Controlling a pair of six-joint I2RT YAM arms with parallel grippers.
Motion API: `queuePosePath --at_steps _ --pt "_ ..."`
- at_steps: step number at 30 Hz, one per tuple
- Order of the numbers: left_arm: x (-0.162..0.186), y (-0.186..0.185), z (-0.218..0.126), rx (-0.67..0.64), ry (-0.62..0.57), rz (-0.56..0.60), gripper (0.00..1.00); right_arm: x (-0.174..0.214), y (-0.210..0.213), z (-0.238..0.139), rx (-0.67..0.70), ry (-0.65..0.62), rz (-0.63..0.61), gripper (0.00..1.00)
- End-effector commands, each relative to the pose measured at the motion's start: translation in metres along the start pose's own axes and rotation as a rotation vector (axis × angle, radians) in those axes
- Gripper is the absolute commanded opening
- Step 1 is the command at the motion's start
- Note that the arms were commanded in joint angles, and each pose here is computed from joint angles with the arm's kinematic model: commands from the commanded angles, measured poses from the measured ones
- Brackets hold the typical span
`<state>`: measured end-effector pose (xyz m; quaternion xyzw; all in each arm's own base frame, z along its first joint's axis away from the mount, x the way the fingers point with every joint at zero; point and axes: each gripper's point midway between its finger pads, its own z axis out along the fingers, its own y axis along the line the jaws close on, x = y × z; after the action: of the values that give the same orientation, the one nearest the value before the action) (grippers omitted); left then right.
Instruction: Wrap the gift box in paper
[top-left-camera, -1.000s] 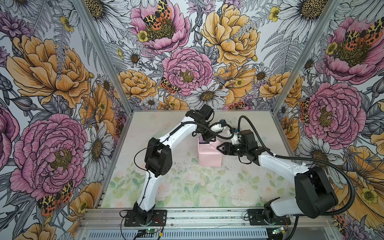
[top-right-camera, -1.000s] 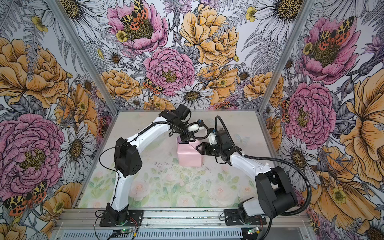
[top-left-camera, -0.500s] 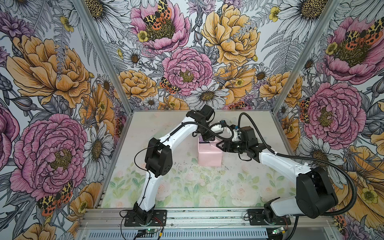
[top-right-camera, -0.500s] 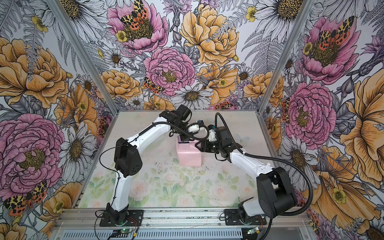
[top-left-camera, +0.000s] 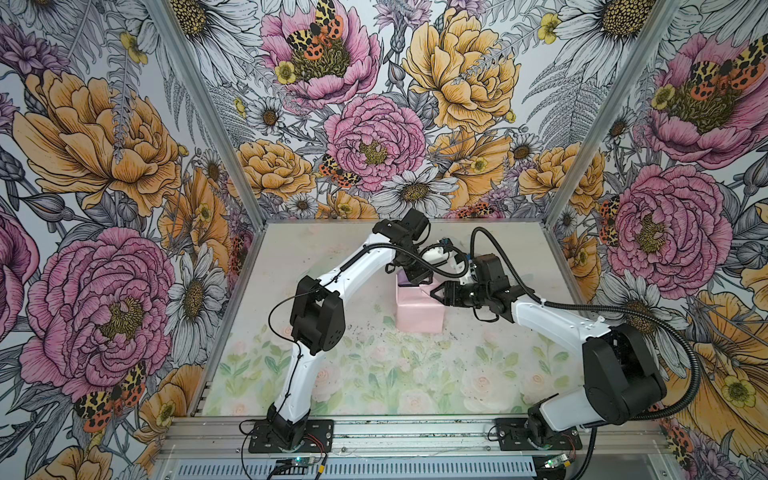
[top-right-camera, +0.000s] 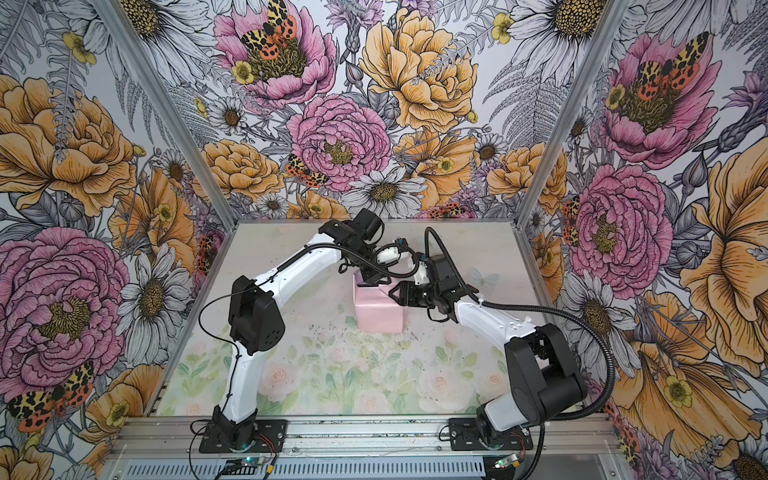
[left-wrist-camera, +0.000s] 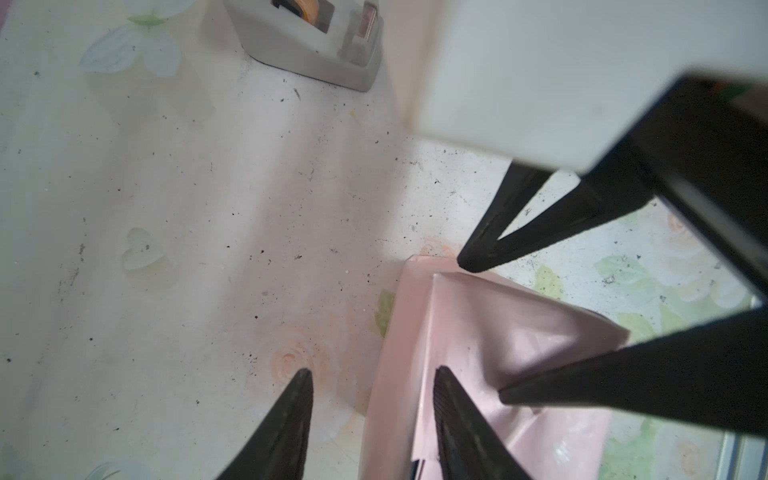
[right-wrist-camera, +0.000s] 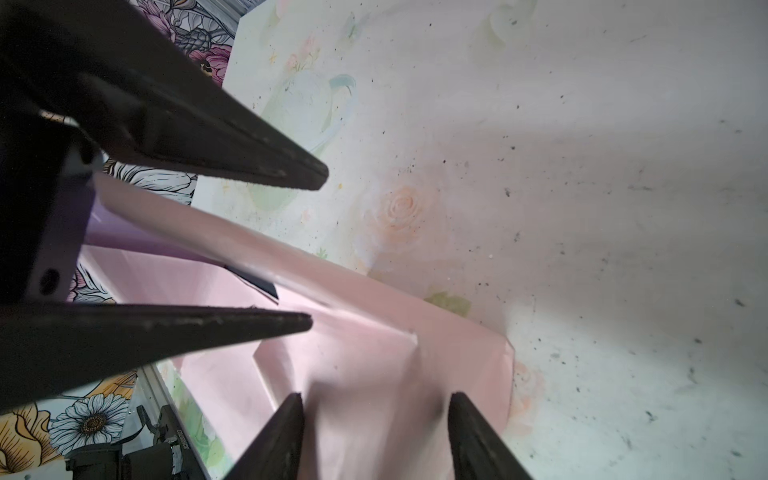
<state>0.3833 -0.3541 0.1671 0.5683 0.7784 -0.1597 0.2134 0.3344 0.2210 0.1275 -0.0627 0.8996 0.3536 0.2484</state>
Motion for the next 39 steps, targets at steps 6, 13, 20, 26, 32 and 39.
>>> queuePosePath --at_steps 6,13,20,26,32,39 --pt "-0.014 0.042 -0.1 -0.223 -0.15 -0.219 0.67 0.027 -0.026 0.007 0.095 0.071 0.005 0.57" --pt "0.034 0.066 -0.155 -0.367 -0.276 -0.418 0.72 0.027 -0.023 0.007 0.088 0.07 -0.004 0.57" --pt "0.087 0.056 -0.149 -0.366 -0.407 -0.55 0.73 0.026 -0.02 0.006 0.082 0.067 -0.015 0.57" --pt "0.097 0.046 -0.11 -0.271 -0.449 -0.571 0.73 0.026 -0.019 0.006 0.084 0.066 -0.022 0.57" --pt "0.095 0.042 -0.07 -0.159 -0.419 -0.588 0.73 0.028 -0.017 0.007 0.084 0.068 -0.027 0.57" --pt "0.084 0.034 -0.046 -0.11 -0.397 -0.565 0.73 0.029 -0.018 0.008 0.089 0.07 -0.027 0.57"
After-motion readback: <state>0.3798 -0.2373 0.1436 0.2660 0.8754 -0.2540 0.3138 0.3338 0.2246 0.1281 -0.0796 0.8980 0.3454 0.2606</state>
